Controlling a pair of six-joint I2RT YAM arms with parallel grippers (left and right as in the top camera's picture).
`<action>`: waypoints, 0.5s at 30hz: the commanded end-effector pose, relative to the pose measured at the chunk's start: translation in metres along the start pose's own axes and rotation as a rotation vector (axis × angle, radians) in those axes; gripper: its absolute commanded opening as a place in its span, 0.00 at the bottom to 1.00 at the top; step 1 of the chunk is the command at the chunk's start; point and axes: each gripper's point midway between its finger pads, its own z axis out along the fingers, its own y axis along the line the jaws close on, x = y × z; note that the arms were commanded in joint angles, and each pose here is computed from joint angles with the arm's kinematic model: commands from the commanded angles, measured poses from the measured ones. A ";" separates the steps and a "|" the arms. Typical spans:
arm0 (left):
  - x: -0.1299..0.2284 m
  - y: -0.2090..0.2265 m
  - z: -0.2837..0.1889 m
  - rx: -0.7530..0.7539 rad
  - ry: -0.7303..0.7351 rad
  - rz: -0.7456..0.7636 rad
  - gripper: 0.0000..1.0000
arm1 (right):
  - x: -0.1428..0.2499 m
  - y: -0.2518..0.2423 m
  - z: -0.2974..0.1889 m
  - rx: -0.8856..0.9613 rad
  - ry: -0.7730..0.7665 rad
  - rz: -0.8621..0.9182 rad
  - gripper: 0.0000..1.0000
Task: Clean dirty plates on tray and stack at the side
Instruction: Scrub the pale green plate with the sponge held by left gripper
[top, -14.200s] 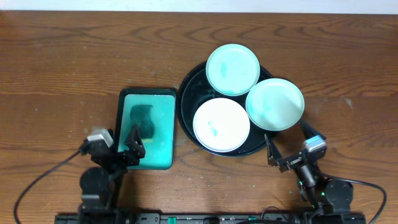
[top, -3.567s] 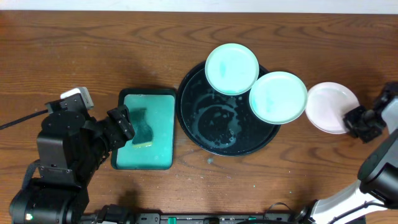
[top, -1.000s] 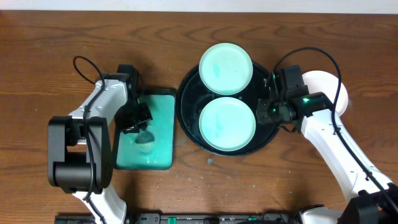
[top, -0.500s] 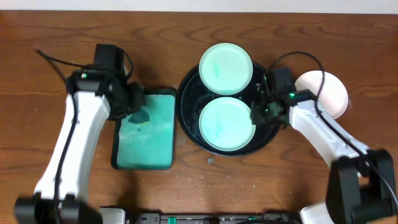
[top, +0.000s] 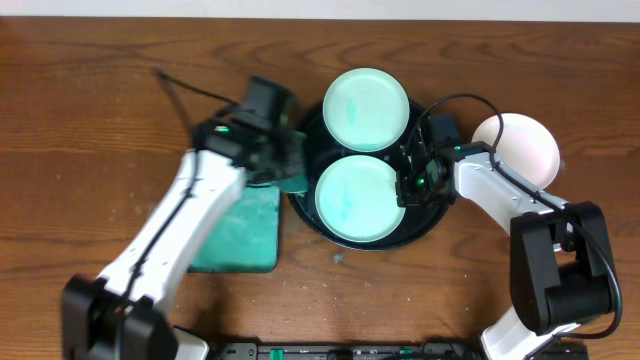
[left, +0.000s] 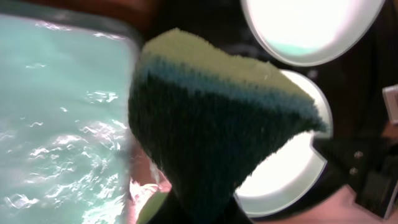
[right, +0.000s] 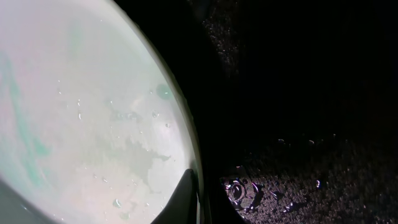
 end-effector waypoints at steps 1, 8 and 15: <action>0.018 -0.039 0.045 0.064 0.087 -0.041 0.07 | 0.013 -0.009 0.012 0.044 0.055 0.015 0.01; 0.059 -0.097 0.135 0.279 0.305 -0.033 0.07 | 0.016 -0.010 0.012 0.049 0.068 0.014 0.01; 0.061 -0.001 0.155 -0.192 0.246 -0.128 0.07 | 0.017 -0.010 0.012 0.050 0.072 0.015 0.01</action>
